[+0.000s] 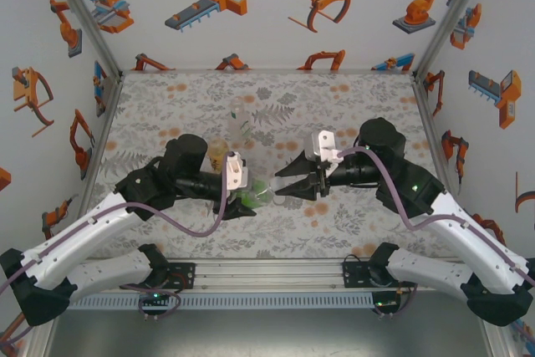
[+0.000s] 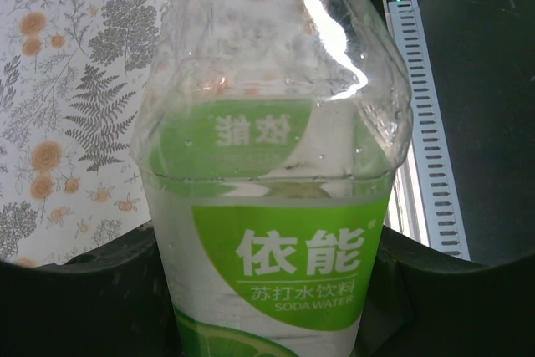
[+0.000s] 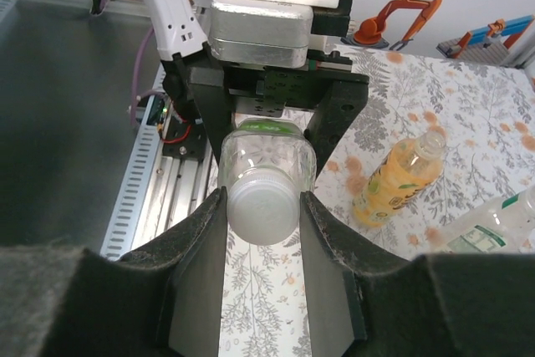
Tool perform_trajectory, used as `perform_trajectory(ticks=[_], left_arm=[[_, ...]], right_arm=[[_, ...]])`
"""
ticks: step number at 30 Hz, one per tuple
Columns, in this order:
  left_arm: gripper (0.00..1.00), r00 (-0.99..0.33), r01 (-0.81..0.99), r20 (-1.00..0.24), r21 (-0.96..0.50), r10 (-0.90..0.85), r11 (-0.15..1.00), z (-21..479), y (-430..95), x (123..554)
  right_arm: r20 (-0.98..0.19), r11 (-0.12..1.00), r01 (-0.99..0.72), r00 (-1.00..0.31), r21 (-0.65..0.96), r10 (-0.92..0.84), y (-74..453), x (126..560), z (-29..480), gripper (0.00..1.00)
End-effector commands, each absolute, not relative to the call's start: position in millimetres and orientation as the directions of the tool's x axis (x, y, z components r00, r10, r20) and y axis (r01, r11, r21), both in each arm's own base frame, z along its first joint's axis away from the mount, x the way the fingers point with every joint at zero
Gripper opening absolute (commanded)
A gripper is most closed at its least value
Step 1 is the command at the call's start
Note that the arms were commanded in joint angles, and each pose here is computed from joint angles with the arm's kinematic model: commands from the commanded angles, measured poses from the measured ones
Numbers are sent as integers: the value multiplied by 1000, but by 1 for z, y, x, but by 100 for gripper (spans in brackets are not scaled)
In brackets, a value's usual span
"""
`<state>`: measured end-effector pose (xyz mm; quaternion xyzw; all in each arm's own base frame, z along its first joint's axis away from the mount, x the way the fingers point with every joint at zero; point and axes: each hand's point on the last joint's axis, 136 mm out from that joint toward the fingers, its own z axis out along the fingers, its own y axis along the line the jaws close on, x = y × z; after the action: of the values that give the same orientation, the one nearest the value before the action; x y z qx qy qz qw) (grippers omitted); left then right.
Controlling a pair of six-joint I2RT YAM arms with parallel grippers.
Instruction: Screw on the bottle caps
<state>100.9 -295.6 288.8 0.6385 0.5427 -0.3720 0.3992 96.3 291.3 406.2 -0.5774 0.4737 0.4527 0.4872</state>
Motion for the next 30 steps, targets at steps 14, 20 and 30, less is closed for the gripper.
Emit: perform_trajectory(ticks=[14, 20, 30], left_arm=[[0, 182, 964, -877, 248, 444, 94, 288, -303, 149], [0, 174, 950, -874, 271, 453, 157, 290, -307, 165], [0, 168, 943, -869, 280, 465, 183, 287, -316, 178]], right_arm=[[-891, 407, -801, -447, 439, 81, 284, 181, 384, 0], [-686, 486, -526, -687, 698, 242, 278, 204, 363, 0], [-463, 535, -226, -808, 814, 363, 276, 221, 327, 0]])
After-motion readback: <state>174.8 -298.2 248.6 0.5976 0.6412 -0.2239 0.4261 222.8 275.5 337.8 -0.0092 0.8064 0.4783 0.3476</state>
